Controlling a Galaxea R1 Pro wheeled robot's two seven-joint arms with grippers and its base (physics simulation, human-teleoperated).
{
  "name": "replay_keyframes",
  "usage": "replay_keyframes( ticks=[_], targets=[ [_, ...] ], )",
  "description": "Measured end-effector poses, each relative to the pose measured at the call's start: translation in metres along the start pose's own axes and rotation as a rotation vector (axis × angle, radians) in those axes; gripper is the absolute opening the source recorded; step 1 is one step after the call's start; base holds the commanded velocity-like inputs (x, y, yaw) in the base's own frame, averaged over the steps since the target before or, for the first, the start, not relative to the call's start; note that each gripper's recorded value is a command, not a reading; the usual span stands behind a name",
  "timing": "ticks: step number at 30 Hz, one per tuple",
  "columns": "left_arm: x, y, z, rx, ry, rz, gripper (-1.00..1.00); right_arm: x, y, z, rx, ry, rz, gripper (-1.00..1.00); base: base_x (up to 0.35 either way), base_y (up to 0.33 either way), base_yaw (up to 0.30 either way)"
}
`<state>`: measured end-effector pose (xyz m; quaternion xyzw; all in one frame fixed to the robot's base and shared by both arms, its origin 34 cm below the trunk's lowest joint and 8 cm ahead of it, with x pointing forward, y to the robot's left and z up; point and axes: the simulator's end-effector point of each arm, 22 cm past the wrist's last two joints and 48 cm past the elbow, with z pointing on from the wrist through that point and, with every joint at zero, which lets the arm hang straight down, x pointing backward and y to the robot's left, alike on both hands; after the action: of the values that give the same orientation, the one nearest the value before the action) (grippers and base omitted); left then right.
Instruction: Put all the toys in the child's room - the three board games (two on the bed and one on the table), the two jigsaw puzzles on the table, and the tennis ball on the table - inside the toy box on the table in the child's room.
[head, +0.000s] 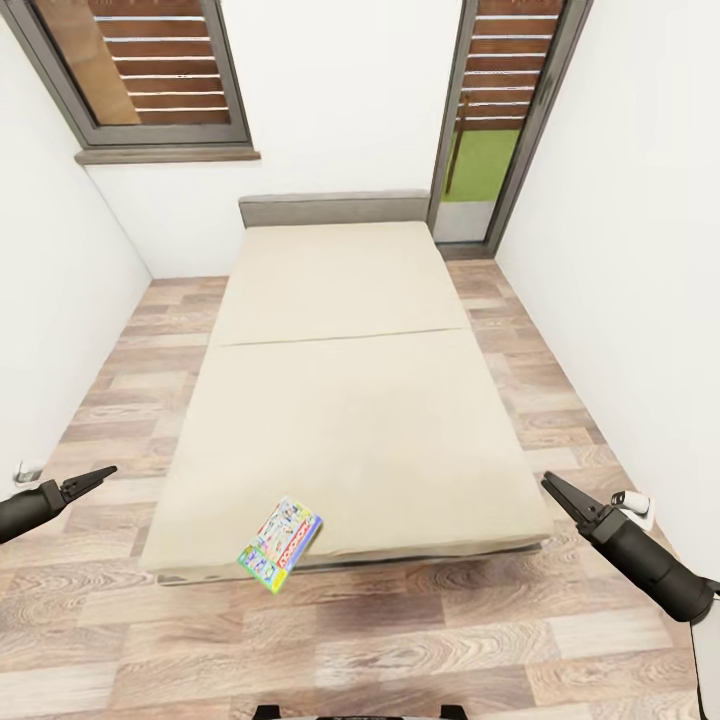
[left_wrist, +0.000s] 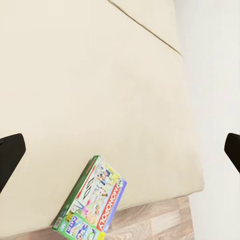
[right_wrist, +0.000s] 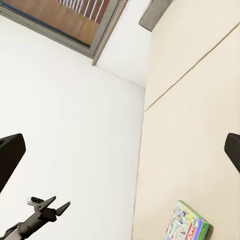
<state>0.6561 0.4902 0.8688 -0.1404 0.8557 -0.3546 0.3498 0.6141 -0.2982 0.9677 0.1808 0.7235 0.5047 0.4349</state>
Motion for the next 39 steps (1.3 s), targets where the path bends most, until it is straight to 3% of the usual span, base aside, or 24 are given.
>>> replay_keyframes(
  ticks=[39],
  targets=[
    [-0.022, -0.025, -0.012, 0.031, -0.044, 0.032, 1.0, -0.015, 0.028, -0.003, -0.045, -0.028, -0.037, 1.0, 0.0, 0.0, 0.0]
  ],
)
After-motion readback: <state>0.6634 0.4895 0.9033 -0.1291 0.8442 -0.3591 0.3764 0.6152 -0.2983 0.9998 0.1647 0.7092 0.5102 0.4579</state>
